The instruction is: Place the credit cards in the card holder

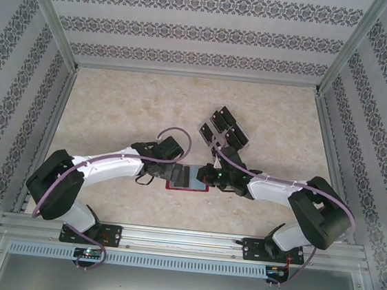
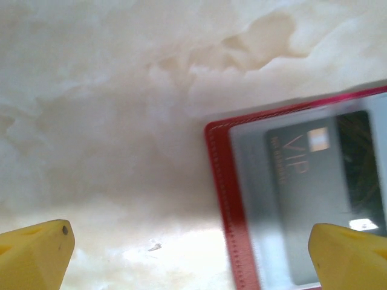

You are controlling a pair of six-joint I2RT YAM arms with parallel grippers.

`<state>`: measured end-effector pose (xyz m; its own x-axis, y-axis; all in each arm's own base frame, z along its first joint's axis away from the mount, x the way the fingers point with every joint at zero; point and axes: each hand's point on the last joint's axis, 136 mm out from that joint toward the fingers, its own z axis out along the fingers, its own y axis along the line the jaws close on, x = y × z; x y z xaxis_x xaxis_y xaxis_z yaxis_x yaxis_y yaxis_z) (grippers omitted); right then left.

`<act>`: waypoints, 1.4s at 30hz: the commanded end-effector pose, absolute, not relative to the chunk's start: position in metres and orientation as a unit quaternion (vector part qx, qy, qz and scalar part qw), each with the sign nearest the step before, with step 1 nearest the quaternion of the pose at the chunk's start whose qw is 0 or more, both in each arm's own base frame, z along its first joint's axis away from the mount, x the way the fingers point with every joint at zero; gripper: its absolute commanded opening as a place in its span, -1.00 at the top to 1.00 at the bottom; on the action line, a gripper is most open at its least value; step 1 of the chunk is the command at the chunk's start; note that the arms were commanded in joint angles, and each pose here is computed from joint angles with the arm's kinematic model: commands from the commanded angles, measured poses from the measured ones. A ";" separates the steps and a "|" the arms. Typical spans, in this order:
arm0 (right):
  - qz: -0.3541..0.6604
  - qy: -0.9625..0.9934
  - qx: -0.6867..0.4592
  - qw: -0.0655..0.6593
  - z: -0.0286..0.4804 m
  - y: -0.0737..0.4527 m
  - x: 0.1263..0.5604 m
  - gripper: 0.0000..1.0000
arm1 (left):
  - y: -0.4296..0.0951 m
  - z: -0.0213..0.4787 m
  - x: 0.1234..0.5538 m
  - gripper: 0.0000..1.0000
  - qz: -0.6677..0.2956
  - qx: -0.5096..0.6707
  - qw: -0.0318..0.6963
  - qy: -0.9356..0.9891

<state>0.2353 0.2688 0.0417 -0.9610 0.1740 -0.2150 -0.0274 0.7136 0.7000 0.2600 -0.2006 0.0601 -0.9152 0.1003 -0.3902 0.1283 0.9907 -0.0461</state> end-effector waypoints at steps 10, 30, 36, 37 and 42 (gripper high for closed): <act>0.340 0.930 0.066 0.127 0.008 0.251 0.232 0.99 | -0.246 0.057 0.266 -1.00 -0.068 0.093 0.186 0.976; 0.333 0.932 0.073 0.123 0.003 0.248 0.230 0.99 | -0.240 0.020 0.257 -1.00 -0.028 0.093 0.163 0.982; 0.333 0.932 0.073 0.123 0.003 0.248 0.231 0.99 | -0.224 0.019 0.251 -1.00 -0.008 0.089 0.162 0.983; 0.332 0.932 0.073 0.123 0.003 0.249 0.231 0.99 | -0.222 0.019 0.251 -1.00 -0.005 0.088 0.162 0.983; 0.332 0.932 0.074 0.123 0.003 0.248 0.231 0.99 | -0.217 0.024 0.251 -1.00 0.001 0.088 0.169 0.982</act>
